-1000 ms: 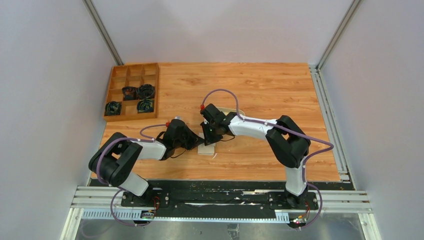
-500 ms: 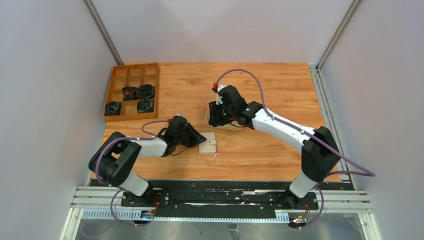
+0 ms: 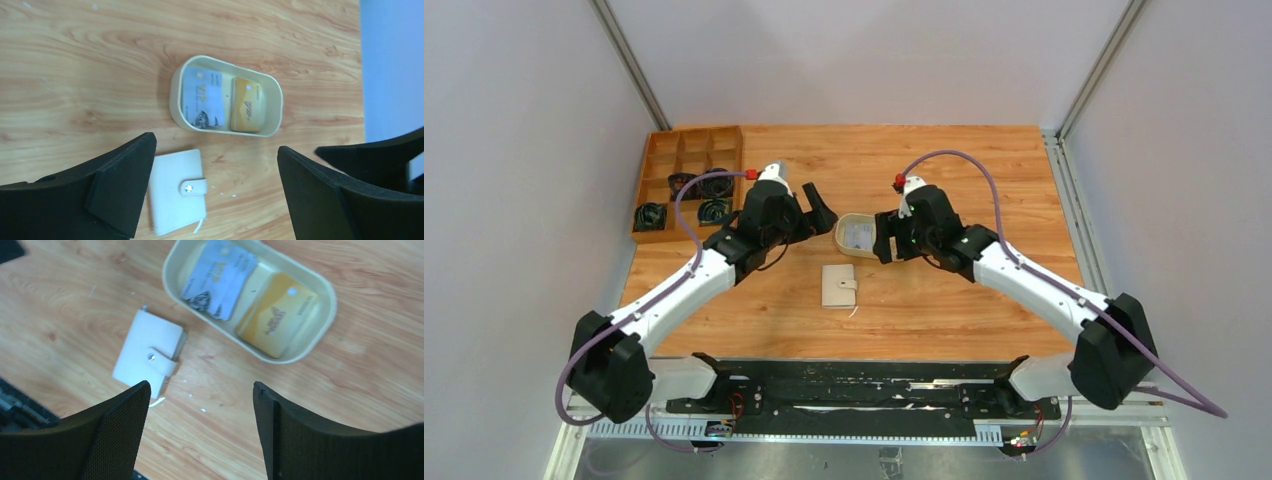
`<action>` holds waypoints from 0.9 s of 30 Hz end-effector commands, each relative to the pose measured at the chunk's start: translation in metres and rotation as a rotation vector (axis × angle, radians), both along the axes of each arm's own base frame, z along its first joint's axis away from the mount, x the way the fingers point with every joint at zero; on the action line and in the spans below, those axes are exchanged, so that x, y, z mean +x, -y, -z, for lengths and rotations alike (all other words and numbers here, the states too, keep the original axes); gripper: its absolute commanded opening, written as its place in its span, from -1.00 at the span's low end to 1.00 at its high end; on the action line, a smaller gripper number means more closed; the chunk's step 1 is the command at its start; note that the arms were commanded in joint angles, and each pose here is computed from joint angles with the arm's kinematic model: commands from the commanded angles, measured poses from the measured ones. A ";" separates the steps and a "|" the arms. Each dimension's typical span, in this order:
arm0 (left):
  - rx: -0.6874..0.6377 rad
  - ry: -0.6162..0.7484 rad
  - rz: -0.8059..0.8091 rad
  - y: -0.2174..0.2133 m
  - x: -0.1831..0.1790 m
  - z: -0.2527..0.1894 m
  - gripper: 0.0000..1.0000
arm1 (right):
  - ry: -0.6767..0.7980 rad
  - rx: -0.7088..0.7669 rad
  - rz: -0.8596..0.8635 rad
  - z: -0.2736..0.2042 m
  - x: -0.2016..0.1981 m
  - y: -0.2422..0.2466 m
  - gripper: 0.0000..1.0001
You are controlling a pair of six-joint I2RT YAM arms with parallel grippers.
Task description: Take the credit cards out of the card holder
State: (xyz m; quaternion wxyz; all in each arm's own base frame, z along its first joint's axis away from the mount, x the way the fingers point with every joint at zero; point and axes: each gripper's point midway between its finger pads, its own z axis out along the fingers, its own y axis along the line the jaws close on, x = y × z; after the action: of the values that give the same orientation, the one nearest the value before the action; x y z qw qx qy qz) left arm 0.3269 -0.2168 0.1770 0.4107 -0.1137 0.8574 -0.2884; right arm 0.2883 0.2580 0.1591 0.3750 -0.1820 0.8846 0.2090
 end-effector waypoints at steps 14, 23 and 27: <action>0.365 0.135 -0.150 -0.139 -0.009 -0.021 1.00 | 0.254 -0.209 0.506 -0.024 0.035 0.112 0.79; 0.379 0.141 -0.167 -0.148 -0.014 -0.025 1.00 | 0.214 -0.238 0.524 -0.018 0.038 0.110 0.80; 0.384 0.152 -0.172 -0.150 -0.014 -0.028 1.00 | 0.215 -0.231 0.543 -0.017 0.040 0.111 0.80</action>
State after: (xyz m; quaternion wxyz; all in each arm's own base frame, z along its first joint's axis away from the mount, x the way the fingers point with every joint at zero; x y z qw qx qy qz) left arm 0.3155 -0.0743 0.2024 0.5049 -0.0869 0.8523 -0.1051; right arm 0.3222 0.1555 0.1671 0.4779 -0.0314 0.8778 -0.0076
